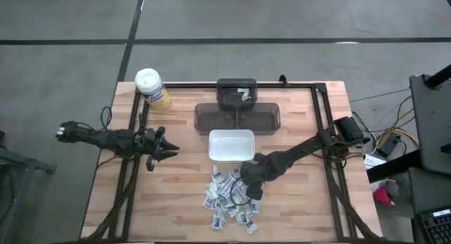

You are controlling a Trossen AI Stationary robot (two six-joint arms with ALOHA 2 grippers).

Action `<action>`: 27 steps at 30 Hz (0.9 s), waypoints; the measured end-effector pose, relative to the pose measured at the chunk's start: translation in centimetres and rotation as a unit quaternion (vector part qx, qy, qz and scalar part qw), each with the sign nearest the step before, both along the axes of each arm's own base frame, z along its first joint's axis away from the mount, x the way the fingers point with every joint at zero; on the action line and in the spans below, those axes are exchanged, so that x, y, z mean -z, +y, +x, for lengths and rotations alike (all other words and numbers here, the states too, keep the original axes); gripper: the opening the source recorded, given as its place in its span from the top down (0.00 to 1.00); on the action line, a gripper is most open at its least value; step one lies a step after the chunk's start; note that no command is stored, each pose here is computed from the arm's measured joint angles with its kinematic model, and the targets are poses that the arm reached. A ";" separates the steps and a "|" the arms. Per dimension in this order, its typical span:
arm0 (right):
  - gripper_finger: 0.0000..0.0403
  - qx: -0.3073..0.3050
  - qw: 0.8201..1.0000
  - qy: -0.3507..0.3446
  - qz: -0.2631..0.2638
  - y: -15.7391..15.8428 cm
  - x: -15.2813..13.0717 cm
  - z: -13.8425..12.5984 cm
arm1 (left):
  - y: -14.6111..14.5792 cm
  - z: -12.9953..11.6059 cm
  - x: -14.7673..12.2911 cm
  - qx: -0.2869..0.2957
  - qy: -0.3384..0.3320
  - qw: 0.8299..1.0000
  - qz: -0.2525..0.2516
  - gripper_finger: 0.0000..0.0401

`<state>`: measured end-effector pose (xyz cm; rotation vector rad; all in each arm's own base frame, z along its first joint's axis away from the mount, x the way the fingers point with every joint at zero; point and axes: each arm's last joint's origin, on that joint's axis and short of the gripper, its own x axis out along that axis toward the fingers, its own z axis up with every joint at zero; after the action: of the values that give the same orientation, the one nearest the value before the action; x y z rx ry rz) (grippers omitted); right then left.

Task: Pick & Place First Aid Supplies
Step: Put the green bandage into the top black bin

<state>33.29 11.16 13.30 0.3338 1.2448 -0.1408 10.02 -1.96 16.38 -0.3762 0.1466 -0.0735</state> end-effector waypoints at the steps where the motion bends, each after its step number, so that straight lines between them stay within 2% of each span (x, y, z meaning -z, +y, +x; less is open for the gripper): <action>1: 0.76 -0.001 1.000 0.000 -0.001 0.0 0.0 0.0 | 0.0 0.0 0.0 0.000 0.000 1.000 0.000 0.71; 13: 0.86 -0.003 1.000 -0.004 0.001 0.1 -0.3 0.2 | 0.0 0.0 0.0 0.000 0.000 1.000 0.000 0.71; 27: 0.90 -0.003 1.000 -0.004 0.005 0.1 -0.4 0.2 | 0.0 0.0 0.0 0.000 0.000 1.000 0.000 0.71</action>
<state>33.49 11.29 13.68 0.3400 1.2379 -0.1281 10.02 -1.96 16.38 -0.3762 0.1466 -0.0732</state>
